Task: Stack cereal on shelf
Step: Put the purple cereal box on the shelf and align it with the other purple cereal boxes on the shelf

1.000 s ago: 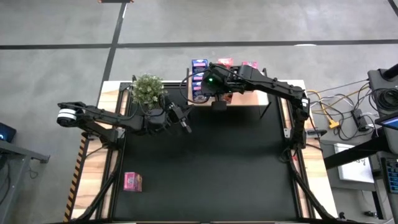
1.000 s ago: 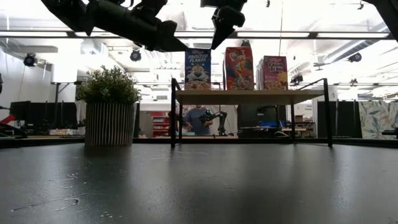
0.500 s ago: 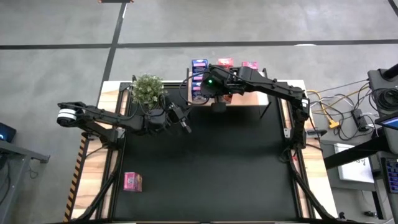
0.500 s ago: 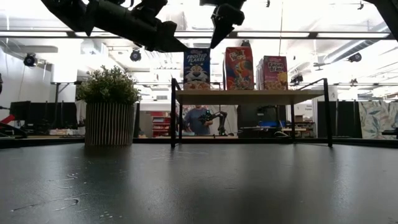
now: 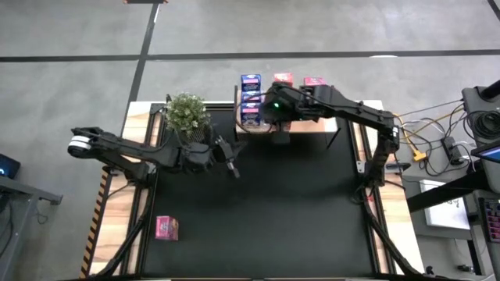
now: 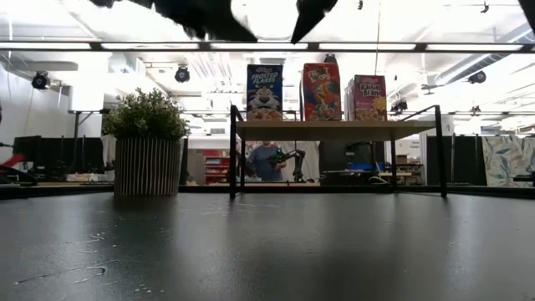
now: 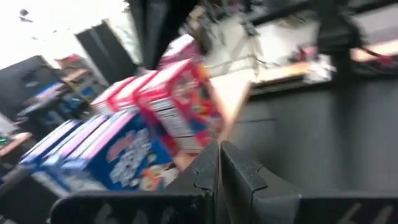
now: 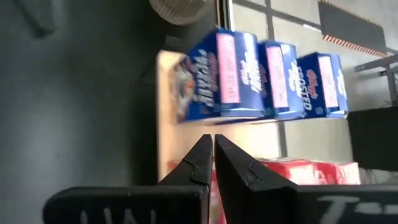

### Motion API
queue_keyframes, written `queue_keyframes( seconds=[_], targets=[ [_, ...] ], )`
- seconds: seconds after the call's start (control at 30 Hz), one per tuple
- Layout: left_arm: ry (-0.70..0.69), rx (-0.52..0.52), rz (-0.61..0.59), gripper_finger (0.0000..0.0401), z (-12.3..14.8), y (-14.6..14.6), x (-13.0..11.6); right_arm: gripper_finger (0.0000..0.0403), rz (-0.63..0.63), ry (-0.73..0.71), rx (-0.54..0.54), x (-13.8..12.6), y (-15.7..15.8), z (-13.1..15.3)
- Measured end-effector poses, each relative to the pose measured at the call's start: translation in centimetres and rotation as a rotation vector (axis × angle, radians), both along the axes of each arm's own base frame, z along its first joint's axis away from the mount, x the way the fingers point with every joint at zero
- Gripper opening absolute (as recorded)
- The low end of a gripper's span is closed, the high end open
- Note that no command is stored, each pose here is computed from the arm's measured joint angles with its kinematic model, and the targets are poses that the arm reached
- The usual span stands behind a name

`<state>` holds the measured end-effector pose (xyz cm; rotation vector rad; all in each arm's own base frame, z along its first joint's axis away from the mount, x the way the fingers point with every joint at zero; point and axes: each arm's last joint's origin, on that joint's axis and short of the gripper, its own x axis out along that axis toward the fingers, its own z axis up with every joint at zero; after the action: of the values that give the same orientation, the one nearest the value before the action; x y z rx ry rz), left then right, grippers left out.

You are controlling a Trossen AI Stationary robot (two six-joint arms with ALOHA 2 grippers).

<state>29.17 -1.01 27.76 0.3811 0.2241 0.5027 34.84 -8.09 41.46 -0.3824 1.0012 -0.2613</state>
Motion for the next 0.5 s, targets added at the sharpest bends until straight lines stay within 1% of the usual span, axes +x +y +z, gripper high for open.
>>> queue_keyframes(
  seconds=[0.1,0.2,0.27,0.33,0.43,0.5],
  targets=[
    [0.107,-0.046,-0.044,0.0,2.6,-1.6,0.2,0.0009,0.017,-0.035,0.019,-0.7,1.8,0.6],
    [0.261,-0.163,-0.061,0.0,5.4,-2.4,-0.3,0.0009,0.051,-0.085,0.037,-1.1,4.0,0.4],
    [0.392,-0.284,-0.078,0.0,6.4,-2.7,-1.1,0.0009,0.09,-0.11,0.038,-1.4,5.5,-0.1],
    [0.483,-0.415,-0.072,0.0,7.3,-2.7,-1.9,0.0009,0.123,-0.13,0.024,-1.7,7.0,-1.0],
    [0.536,-0.589,-0.03,0.0,8.8,-2.7,-3.2,0.0009,0.144,-0.171,-0.005,-2.6,8.8,-2.3],
    [0.541,-0.731,0.033,0.0,9.5,-2.7,-4.0,0.0009,0.158,-0.221,-0.01,-3.2,9.7,-3.1]
  ],
)
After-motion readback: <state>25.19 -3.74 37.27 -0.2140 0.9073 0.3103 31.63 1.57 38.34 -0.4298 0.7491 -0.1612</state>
